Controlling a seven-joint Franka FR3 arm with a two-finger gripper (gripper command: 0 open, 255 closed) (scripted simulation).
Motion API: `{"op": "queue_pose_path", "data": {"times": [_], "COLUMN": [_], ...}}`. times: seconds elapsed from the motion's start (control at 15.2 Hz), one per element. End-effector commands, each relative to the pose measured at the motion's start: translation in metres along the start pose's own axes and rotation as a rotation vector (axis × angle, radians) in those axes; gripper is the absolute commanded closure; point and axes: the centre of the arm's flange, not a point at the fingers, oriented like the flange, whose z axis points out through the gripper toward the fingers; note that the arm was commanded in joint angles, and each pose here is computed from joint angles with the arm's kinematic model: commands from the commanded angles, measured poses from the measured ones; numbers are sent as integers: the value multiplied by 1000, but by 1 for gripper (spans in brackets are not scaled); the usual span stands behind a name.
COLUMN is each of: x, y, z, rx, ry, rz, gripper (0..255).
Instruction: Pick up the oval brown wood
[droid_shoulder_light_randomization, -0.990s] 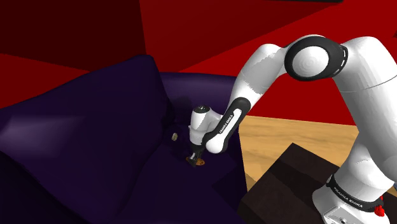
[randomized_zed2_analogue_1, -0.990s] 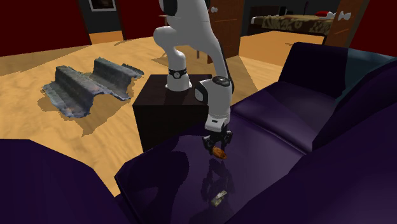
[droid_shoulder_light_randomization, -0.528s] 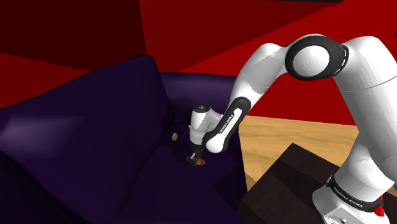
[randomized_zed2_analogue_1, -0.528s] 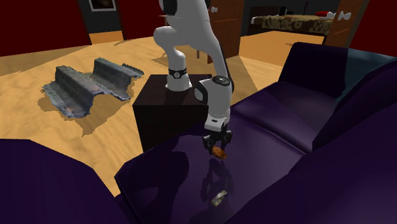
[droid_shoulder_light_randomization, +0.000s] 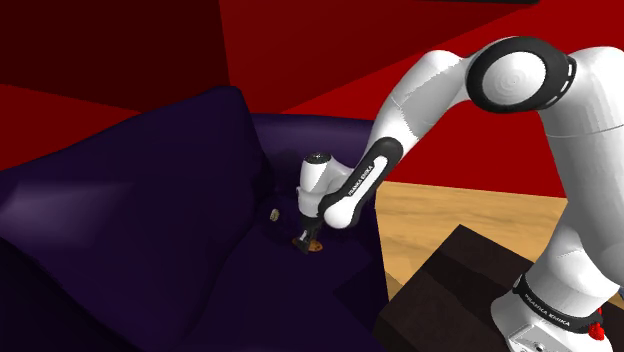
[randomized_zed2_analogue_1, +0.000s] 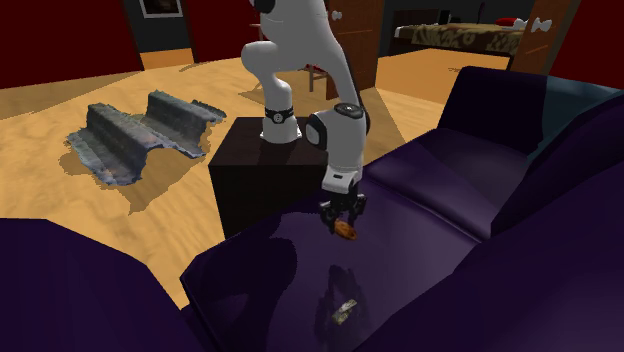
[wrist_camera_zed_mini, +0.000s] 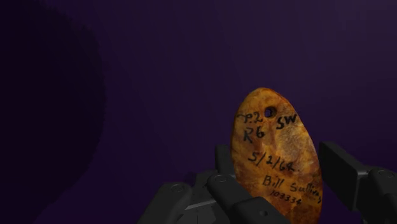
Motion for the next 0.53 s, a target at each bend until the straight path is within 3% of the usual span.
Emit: {"op": "queue_pose_path", "data": {"times": [0.0,0.46], "x": [0,1], "y": [0,1], "z": [-11,-38], "rx": [0,0], "ry": [0,0], "rz": [0,0], "gripper": [255,255]}}
